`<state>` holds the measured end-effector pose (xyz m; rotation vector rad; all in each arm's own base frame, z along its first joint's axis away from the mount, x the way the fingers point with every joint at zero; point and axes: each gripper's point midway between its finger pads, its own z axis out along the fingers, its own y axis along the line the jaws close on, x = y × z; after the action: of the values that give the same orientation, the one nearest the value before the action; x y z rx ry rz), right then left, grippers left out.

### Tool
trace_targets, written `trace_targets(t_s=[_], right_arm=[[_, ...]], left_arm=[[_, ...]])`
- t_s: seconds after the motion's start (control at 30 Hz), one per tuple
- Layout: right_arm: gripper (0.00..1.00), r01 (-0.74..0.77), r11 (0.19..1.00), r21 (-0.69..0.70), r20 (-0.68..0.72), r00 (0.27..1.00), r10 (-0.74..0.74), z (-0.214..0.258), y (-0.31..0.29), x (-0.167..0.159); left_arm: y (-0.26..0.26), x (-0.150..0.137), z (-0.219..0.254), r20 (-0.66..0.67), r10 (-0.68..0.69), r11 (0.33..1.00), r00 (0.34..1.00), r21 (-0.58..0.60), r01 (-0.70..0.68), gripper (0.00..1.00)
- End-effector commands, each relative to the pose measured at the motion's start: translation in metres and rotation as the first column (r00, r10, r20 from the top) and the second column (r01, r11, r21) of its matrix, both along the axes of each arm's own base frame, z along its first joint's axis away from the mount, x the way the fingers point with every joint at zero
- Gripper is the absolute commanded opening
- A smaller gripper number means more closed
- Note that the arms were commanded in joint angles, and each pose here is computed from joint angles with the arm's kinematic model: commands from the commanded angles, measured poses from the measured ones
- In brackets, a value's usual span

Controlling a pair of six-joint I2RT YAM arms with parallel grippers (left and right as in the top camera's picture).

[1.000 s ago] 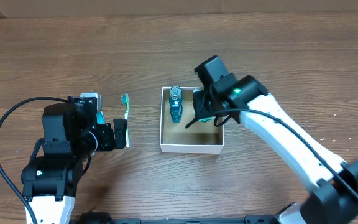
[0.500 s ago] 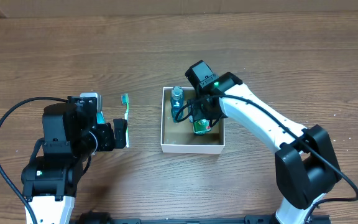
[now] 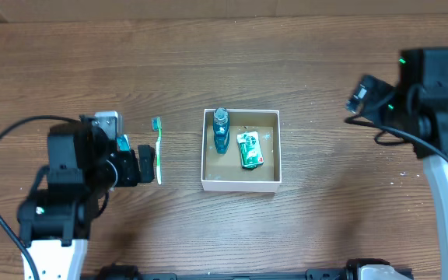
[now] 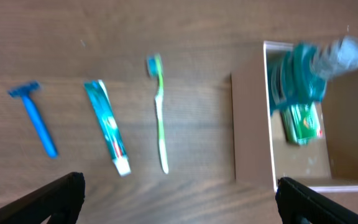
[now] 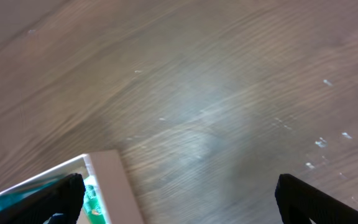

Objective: Pack container
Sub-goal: 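Grasp the green toothbrush handle with the left gripper, then carry the toothbrush with the left gripper into the box and release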

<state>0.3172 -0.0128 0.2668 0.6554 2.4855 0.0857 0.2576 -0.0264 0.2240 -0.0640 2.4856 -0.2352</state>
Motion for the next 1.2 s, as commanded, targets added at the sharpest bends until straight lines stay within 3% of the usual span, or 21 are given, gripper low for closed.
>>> trace_targets(t_s=[0.0, 0.1, 0.2, 0.3, 0.5, 0.63, 0.73, 0.8, 0.87, 0.9, 1.17], right_arm=[[1.00, 0.065, 0.997, 0.032, -0.067, 0.996, -0.063, -0.026, -0.020, -0.032], [1.00, 0.086, 0.994, 0.069, -0.190, 0.979, -0.072, -0.066, -0.021, -0.049], [1.00, 0.080, 0.992, 0.101, -0.243, 0.969, -0.053, -0.096, -0.015, -0.053], [1.00, 0.081, 0.991, 0.104, -0.265, 0.963, -0.051, -0.105, -0.015, -0.055], [1.00, 0.078, 0.991, 0.111, -0.262, 0.964, -0.047, -0.105, -0.013, -0.054], [1.00, 0.079, 0.991, 0.111, -0.263, 0.964, -0.047, -0.105, -0.013, -0.054], [1.00, 0.078, 0.991, 0.111, -0.262, 0.964, -0.047, -0.105, -0.013, -0.054], [1.00, 0.078, 0.991, 0.111, -0.263, 0.964, -0.047, -0.105, -0.013, -0.054], [1.00, 0.078, 0.991, 0.111, -0.263, 0.964, -0.047, -0.105, -0.013, -0.054], [1.00, 0.078, 0.991, 0.111, -0.263, 0.964, -0.047, -0.105, -0.013, -0.054], [1.00, 0.079, 0.991, 0.111, -0.266, 0.963, -0.047, -0.105, -0.013, -0.055]], left_arm=[[0.004, 0.018, 0.013, -0.061, 0.076, 0.997, 0.995, -0.010, -0.077, 1.00], [-0.002, 0.036, -0.024, -0.207, 0.104, 0.992, 0.973, -0.043, -0.116, 1.00], [-0.020, 0.058, -0.062, -0.295, 0.044, 0.998, 0.955, -0.021, -0.052, 1.00], [-0.031, 0.081, -0.131, -0.431, 0.060, 0.998, 0.900, 0.015, -0.060, 1.00], [-0.031, 0.077, -0.211, -0.606, 0.088, 0.996, 0.791, 0.050, -0.073, 1.00], [-0.031, 0.083, -0.232, -0.616, 0.089, 0.996, 0.783, 0.054, -0.071, 1.00], [-0.031, 0.080, -0.236, -0.627, 0.088, 0.996, 0.774, 0.057, -0.068, 0.81], [-0.031, 0.079, -0.236, -0.631, 0.089, 0.996, 0.770, 0.058, -0.067, 0.57], [-0.028, 0.079, -0.236, -0.629, 0.101, 0.995, 0.771, 0.077, -0.068, 0.45], [-0.023, 0.080, -0.236, -0.624, 0.116, 0.993, 0.772, 0.102, -0.067, 0.33], [-0.020, 0.075, -0.236, -0.636, 0.127, 0.991, 0.761, 0.120, -0.065, 0.09]])
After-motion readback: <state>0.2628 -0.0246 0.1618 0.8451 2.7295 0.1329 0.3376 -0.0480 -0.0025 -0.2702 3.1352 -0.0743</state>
